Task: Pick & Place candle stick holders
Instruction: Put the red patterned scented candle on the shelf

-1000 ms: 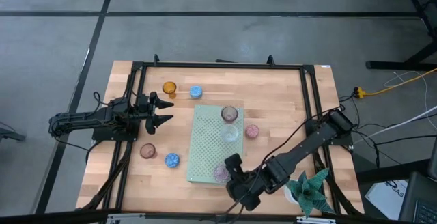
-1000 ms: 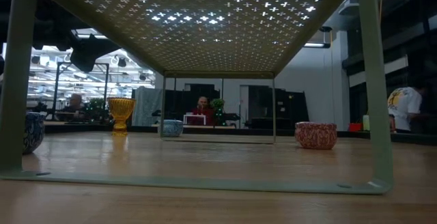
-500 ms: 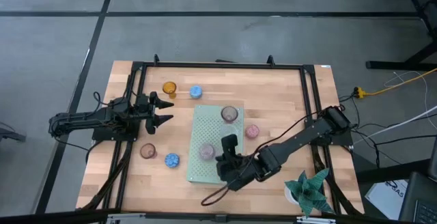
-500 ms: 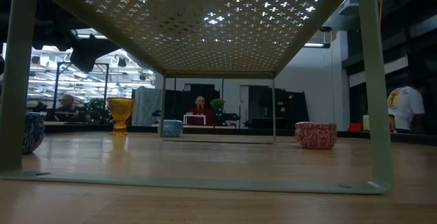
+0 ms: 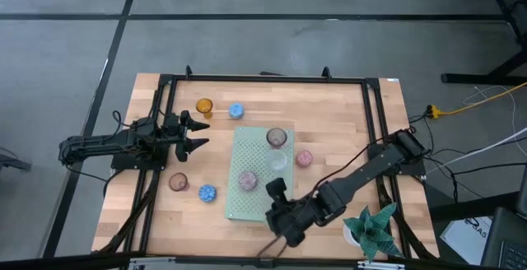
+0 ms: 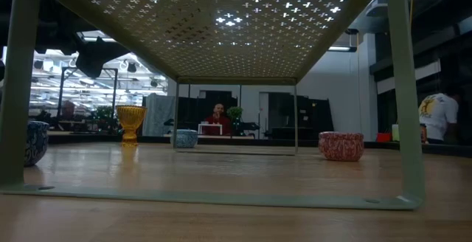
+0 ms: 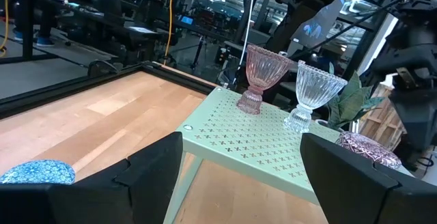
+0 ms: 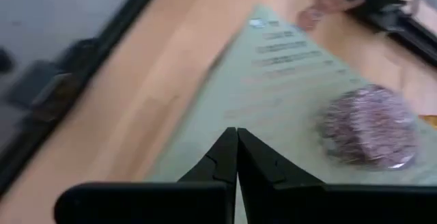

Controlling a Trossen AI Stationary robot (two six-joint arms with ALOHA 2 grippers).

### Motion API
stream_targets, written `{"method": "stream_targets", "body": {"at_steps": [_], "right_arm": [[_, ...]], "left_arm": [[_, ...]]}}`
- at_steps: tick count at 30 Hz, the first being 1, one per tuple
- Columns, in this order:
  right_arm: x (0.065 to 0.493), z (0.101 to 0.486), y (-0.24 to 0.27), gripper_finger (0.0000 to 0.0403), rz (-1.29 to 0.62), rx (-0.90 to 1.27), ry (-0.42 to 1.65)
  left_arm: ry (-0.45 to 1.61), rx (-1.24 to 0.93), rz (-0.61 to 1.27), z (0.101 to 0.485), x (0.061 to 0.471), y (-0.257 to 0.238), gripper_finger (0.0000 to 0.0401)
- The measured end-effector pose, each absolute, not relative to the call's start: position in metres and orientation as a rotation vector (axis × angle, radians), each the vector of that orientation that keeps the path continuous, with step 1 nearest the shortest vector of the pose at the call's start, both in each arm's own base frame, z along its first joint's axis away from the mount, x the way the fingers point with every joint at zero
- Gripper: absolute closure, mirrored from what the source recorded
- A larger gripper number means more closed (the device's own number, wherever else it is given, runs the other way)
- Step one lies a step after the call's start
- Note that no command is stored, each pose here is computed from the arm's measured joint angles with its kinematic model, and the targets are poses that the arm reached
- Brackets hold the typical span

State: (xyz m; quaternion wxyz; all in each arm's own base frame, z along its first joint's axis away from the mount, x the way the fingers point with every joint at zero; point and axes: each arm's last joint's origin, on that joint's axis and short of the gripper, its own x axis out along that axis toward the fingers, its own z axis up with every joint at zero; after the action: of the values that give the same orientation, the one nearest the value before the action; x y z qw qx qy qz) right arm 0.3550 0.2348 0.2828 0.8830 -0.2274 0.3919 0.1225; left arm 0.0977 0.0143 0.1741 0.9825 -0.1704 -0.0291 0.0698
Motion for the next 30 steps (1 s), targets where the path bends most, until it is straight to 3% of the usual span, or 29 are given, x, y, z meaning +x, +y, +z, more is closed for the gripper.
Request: {"method": "stream_targets", "body": {"at_steps": [23,30], "right_arm": [[0.237,0.359,0.174,0.0385,0.034,-0.264,1.148],[0.223,0.347,0.148,0.0308,-0.05,-0.167,1.151]], "left_arm": [[-0.058,-0.343,0.14,0.174,0.098,0.014,0.0107],[-0.059,-0.343,0.141,0.174,0.098,0.014,0.0107]]}}
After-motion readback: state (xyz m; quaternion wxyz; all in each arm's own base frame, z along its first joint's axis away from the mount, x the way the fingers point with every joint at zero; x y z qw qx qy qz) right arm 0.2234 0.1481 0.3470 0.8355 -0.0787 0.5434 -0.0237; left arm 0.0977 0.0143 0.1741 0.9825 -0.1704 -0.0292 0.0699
